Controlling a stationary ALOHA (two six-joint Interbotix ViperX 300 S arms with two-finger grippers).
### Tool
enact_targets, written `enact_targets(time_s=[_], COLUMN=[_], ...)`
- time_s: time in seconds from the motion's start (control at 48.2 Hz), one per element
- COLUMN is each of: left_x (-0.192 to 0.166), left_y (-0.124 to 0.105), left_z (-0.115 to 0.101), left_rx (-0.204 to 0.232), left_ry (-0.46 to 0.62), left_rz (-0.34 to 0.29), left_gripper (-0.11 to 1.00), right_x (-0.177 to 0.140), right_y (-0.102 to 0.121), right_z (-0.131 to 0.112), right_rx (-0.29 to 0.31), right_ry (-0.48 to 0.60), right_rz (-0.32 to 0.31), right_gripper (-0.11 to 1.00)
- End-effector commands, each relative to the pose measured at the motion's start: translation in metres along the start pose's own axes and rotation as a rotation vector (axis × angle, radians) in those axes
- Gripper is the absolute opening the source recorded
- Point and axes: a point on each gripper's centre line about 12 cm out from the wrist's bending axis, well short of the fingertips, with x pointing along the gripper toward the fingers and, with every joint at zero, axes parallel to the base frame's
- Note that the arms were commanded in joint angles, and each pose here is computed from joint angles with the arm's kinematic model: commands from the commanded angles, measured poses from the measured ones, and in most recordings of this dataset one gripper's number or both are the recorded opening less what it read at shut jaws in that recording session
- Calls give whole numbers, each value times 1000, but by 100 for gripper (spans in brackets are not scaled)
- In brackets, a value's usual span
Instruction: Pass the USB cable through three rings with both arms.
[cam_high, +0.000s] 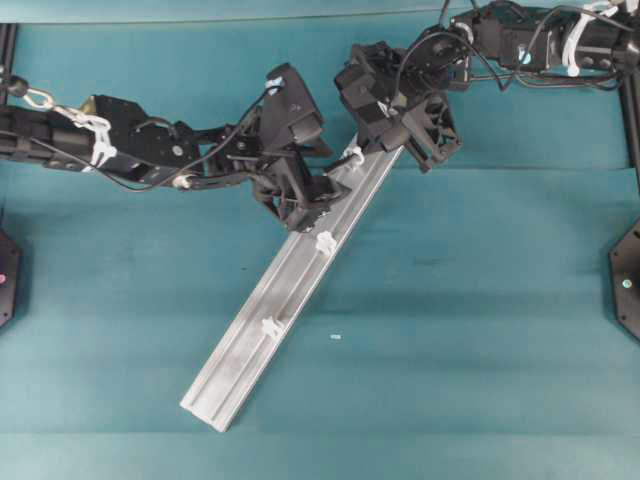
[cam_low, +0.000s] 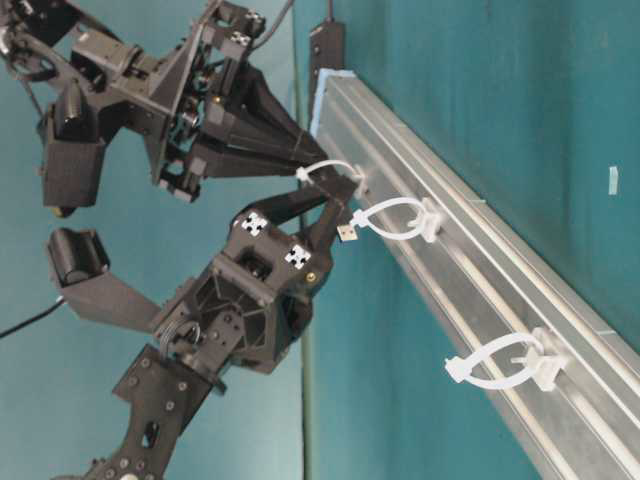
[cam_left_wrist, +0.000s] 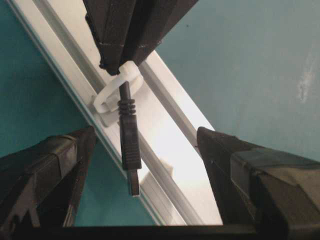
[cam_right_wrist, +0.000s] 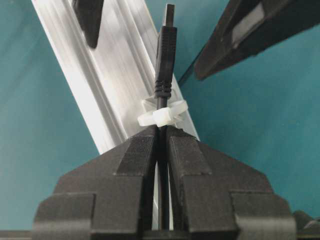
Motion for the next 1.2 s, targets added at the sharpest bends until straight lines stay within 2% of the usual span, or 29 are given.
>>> enact_targets(time_s=[0.0,0.125,0.208,0.27,0.457,0.519,0.872,1.1,1.183], left_x=[2,4,5,5,4,4,4,3,3], left_y=[-1,-2,-3,-2,-4,-5,-9,-10,-10], left_z=[7,10,13,14,15,14,11,11,11], left_rx=[-2,-8,-12,-13,-18,-25,-26,-102,-115], left_ry=[-21,-30,-37,-38,-38,-35,-27,-26,-26], left_rz=[-5,-7,-8,-7,-11,-12,-20,-22,-22], left_gripper=[88,84,75,63,17,9,9,9,9], right_x=[-1,-1,-1,0,-1,-1,0,1,2], right_y=[-2,-2,-1,-1,0,1,2,6,8], right_z=[3,4,3,3,2,2,2,0,1], right_rx=[-8,-10,-8,-5,-4,-2,12,10,-1], right_ry=[-10,-9,-8,-8,-7,-8,-6,3,8], right_rz=[-5,-8,-5,-4,-3,-3,4,9,19], right_gripper=[8,8,8,8,8,8,8,8,9])
